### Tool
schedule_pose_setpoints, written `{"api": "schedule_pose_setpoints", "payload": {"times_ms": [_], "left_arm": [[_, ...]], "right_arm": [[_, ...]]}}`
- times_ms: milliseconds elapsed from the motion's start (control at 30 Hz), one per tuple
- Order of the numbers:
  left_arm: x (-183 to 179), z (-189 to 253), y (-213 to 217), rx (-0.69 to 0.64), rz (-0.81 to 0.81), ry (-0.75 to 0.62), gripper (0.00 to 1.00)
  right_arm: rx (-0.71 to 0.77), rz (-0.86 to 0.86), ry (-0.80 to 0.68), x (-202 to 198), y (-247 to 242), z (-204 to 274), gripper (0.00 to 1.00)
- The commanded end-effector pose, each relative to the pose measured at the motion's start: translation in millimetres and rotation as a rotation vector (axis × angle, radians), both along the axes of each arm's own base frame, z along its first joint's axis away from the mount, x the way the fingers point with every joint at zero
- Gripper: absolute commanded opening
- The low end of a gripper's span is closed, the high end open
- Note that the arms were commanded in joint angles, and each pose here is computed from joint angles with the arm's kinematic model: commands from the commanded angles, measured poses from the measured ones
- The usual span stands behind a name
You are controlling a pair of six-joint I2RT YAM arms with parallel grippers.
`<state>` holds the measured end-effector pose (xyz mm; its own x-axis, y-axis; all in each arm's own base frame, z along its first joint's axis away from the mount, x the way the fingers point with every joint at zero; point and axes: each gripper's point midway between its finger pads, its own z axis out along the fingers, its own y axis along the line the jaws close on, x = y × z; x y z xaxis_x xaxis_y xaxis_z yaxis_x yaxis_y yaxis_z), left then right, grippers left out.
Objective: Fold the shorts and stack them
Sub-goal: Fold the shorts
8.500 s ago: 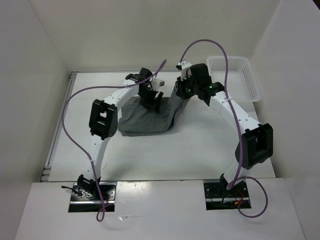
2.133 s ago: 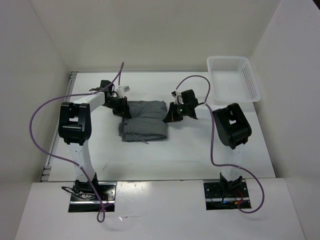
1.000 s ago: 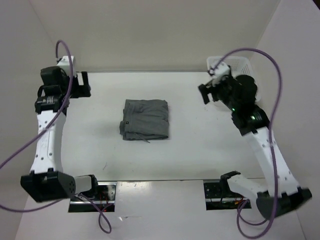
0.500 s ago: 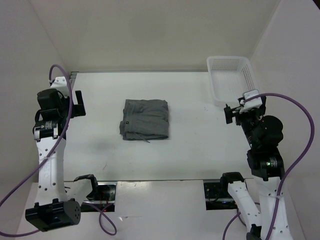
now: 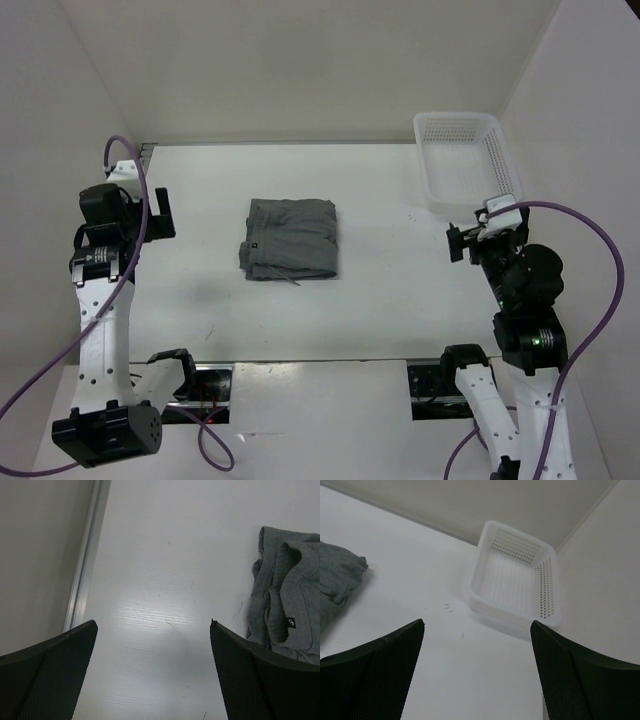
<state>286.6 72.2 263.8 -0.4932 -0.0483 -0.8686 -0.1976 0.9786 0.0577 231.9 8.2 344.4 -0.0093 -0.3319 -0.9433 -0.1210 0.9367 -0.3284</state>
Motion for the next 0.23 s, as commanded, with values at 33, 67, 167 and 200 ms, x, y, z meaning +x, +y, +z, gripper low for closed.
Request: {"api": "schedule_pose_setpoints", "payload": {"times_ms": [33, 67, 167, 200], "left_arm": [[2.3, 11.7, -0.9, 0.006, -0.014, -0.054, 1.00], [2.9, 11.7, -3.5, -0.001, -0.027, -0.056, 1.00], [2.5, 7.7, -3.7, -0.003, -0.027, -0.047, 1.00], [2.5, 7.7, -3.7, -0.003, -0.027, -0.047, 1.00]], "right_arm": [[0.014, 0.001, 0.020, -2.2, 0.4, -7.4, 0.91], [0.014, 0.010, 0.020, -2.3, 2.0, -7.4, 0.91], [0.014, 0.010, 0.029, -1.4, 2.0, -11.4, 0.91], [0.014, 0.010, 0.029, -1.4, 2.0, -11.5, 0.91]]}}
